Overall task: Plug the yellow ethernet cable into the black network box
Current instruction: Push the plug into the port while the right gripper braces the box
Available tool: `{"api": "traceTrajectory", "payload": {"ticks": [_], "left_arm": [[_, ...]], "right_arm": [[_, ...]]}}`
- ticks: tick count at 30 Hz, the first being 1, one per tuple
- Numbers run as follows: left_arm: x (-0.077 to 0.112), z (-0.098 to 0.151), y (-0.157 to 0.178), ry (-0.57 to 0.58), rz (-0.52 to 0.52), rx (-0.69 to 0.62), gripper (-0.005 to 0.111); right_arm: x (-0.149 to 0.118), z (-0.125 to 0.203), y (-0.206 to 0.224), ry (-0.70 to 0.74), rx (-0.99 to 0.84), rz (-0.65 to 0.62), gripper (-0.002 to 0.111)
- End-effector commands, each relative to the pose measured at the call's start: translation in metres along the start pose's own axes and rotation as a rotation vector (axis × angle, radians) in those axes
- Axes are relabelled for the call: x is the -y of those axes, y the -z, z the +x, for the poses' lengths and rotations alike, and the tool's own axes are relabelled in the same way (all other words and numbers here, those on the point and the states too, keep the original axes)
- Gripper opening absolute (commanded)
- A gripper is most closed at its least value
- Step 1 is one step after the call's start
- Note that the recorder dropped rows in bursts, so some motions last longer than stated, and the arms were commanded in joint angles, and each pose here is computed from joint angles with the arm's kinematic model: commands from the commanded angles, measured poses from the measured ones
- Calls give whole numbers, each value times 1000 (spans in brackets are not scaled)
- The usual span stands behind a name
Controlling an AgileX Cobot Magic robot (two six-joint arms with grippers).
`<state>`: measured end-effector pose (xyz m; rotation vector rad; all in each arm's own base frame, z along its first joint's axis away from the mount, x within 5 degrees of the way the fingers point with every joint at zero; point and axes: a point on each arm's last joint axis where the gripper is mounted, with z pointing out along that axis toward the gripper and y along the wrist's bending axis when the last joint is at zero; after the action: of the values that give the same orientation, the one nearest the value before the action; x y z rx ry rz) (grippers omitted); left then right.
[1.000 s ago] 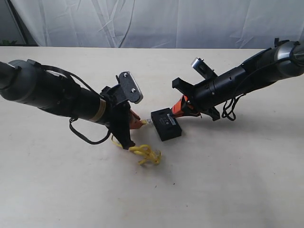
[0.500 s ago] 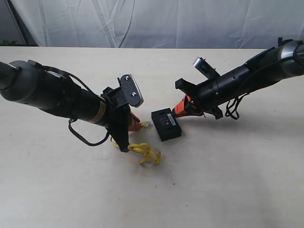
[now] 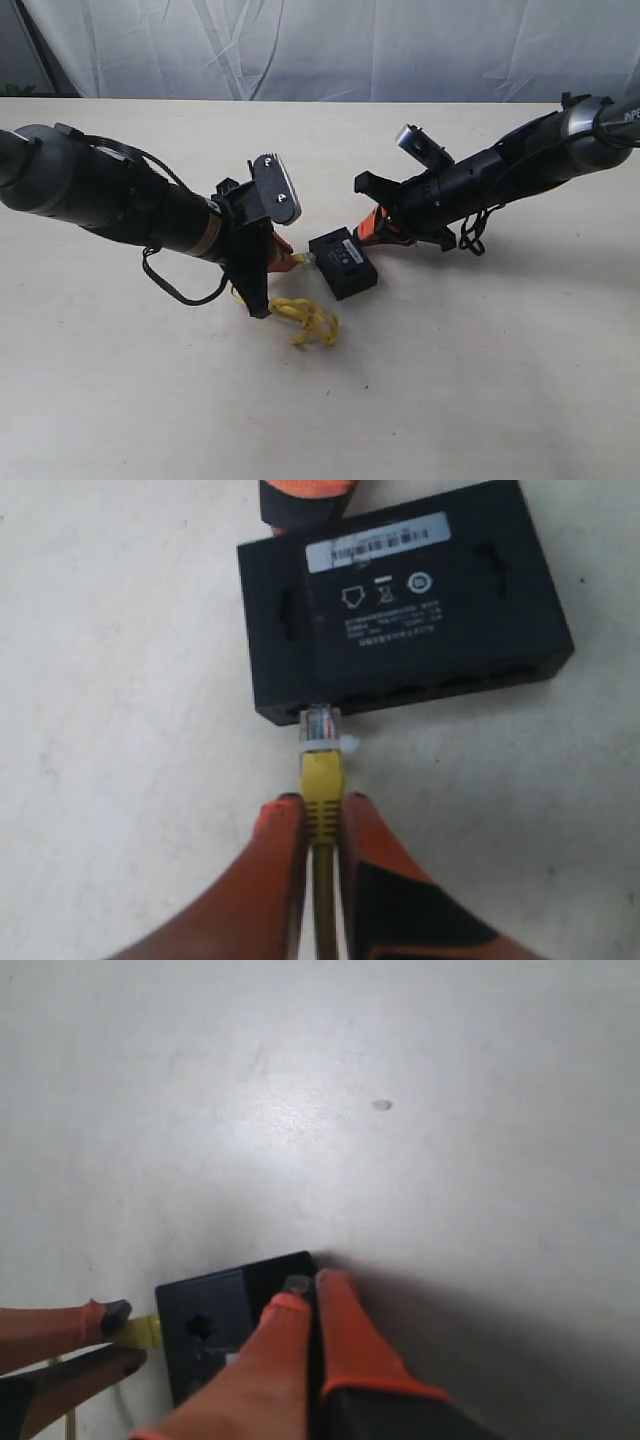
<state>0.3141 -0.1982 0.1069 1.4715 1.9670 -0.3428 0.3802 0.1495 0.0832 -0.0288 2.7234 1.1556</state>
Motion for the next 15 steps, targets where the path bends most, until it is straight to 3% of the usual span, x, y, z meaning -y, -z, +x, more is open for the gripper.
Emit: {"api": "traceTrajectory", "payload": {"ticks": [1, 15], "left_arm": [[-2, -2, 2, -3, -15, 1, 0], [2, -5, 3, -6, 27, 34, 0]], "right_arm": [[-4, 1, -6, 29, 9, 9, -1], [-4, 1, -6, 33, 6, 12, -1]]}}
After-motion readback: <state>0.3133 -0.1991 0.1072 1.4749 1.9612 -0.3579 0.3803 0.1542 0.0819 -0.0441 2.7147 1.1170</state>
